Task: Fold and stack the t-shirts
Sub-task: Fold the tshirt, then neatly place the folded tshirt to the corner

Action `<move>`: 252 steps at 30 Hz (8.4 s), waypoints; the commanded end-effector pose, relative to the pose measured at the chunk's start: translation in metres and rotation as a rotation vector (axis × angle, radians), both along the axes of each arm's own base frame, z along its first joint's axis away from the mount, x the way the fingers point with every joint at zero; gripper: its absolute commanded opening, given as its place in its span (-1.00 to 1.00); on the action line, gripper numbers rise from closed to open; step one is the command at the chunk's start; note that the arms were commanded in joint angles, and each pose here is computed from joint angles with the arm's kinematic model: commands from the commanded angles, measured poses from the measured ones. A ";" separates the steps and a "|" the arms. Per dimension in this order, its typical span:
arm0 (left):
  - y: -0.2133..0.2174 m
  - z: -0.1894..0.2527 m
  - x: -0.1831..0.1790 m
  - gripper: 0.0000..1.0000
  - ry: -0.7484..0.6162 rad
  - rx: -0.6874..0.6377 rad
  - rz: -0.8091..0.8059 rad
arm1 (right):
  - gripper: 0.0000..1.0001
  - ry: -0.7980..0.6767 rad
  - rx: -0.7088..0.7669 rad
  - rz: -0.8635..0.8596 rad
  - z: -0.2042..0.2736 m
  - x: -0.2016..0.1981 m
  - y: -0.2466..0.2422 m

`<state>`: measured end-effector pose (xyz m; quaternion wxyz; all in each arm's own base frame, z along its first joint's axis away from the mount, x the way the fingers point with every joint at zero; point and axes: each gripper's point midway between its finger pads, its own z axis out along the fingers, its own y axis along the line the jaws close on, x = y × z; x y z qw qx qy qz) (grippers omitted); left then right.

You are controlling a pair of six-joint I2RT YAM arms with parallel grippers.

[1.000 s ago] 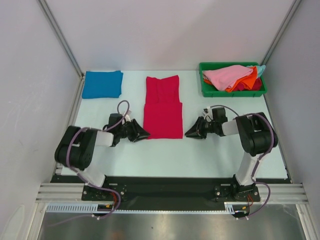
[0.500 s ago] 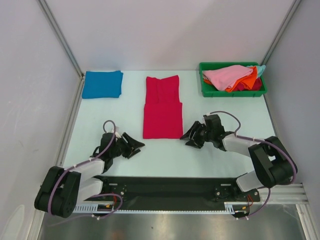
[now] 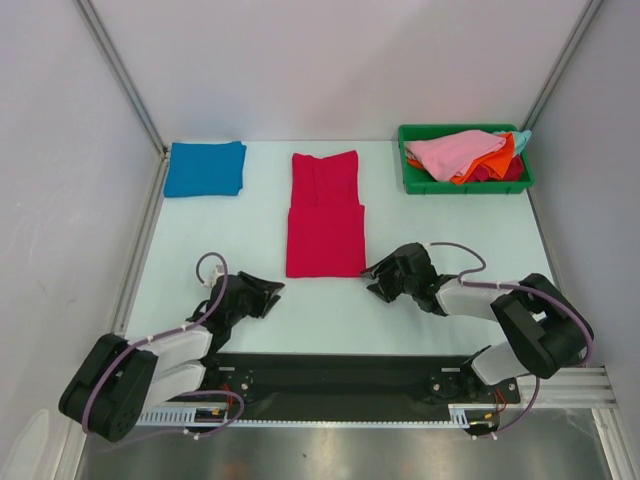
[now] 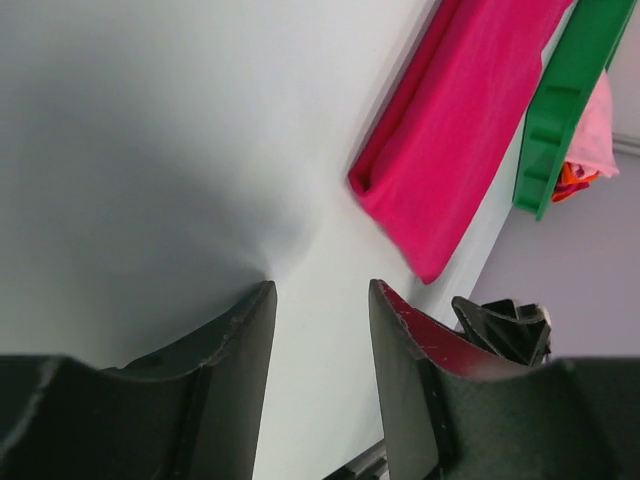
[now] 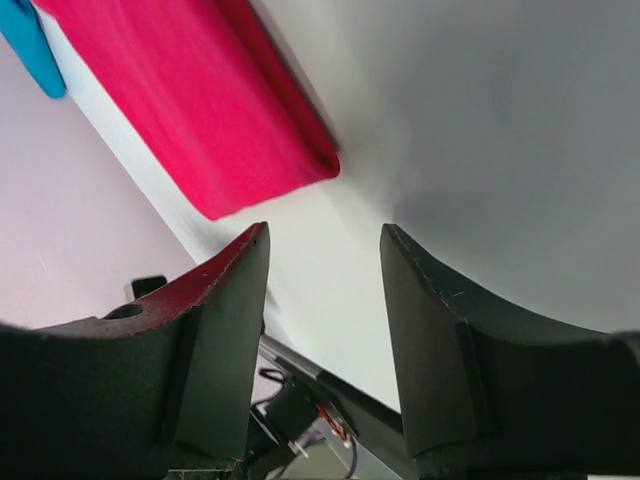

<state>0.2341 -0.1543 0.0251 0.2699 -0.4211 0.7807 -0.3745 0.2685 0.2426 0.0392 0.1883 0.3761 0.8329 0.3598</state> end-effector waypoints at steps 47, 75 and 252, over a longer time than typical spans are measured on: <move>-0.029 -0.025 0.052 -0.99 0.179 0.034 0.009 | -0.79 0.118 -0.023 -0.099 -0.031 0.031 -0.004; -0.010 0.017 -0.082 -1.00 0.092 -0.031 -0.161 | -1.00 -0.051 -0.099 0.186 0.034 -0.084 -0.026; -0.123 0.084 0.173 -0.44 -0.362 -0.060 -0.588 | -0.65 -0.421 0.261 0.515 0.071 0.184 0.028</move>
